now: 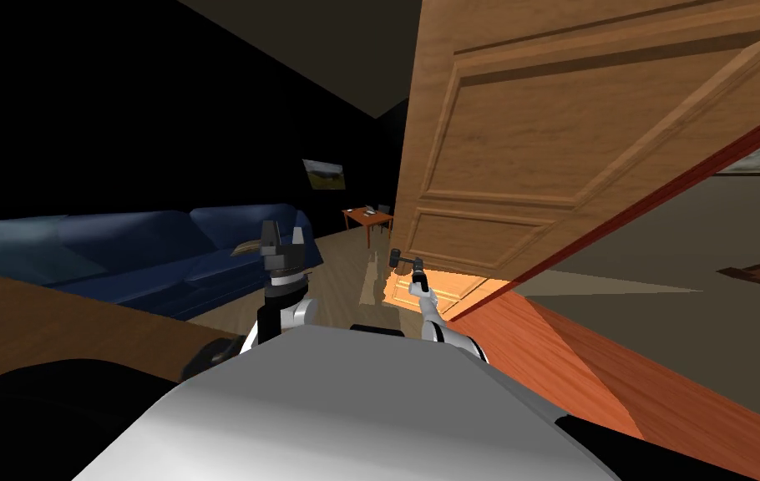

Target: Push the door open

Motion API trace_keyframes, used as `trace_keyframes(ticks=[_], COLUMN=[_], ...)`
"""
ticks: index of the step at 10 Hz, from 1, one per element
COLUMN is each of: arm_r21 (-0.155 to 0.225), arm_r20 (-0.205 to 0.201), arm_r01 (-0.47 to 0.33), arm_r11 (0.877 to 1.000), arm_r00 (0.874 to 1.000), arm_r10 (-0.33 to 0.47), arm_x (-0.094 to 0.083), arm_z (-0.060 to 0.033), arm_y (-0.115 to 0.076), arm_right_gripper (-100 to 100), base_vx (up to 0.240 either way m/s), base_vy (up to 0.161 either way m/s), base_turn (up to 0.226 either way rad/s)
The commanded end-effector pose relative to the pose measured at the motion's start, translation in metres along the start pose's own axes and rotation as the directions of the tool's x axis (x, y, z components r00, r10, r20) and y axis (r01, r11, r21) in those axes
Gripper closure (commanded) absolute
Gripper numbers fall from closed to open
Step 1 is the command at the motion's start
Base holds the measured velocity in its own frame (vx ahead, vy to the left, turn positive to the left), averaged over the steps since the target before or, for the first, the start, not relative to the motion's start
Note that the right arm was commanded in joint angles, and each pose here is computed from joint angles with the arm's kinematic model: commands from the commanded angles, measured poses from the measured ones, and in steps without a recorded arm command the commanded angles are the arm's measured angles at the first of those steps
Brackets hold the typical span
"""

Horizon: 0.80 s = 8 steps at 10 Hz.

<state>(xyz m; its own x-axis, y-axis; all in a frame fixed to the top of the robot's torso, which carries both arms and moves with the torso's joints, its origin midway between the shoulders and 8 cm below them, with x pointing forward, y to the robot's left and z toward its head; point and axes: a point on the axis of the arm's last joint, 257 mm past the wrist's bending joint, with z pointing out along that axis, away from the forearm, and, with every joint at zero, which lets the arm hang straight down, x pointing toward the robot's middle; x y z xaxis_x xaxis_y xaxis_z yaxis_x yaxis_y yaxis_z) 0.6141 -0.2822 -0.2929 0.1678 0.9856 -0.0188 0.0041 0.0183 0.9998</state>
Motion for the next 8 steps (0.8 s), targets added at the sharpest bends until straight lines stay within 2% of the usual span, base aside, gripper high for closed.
trace_keyframes(ticks=[1, 4, 6, 7, 8], arm_r21=[-0.009, -0.003, 0.000, -0.004, -0.004], arm_r20=[0.012, 0.018, 0.020, 0.039, 0.048], arm_r01=[-0.003, -0.012, -0.017, -0.008, 0.001], arm_r11=[1.000, 1.000, 1.000, 1.000, 1.000], arm_r00=[1.000, 1.000, 1.000, 0.999, 0.999], arm_r10=[0.003, 0.012, 0.017, 0.008, 0.000], arm_x=[-0.001, 0.005, 0.007, -0.010, -0.019], arm_z=[0.0012, -0.0006, -0.0013, -0.0012, -0.0006], arm_y=[0.004, 0.002, 0.001, 0.002, 0.002], arm_right_gripper=[100, 100, 100, 100, 100], base_vx=[0.144, 0.110, 0.045, 0.008, 0.027], base_vy=[0.112, 0.167, 0.188, 0.053, -0.084], base_turn=[-0.090, -0.076, -0.022, -0.072, -0.052])
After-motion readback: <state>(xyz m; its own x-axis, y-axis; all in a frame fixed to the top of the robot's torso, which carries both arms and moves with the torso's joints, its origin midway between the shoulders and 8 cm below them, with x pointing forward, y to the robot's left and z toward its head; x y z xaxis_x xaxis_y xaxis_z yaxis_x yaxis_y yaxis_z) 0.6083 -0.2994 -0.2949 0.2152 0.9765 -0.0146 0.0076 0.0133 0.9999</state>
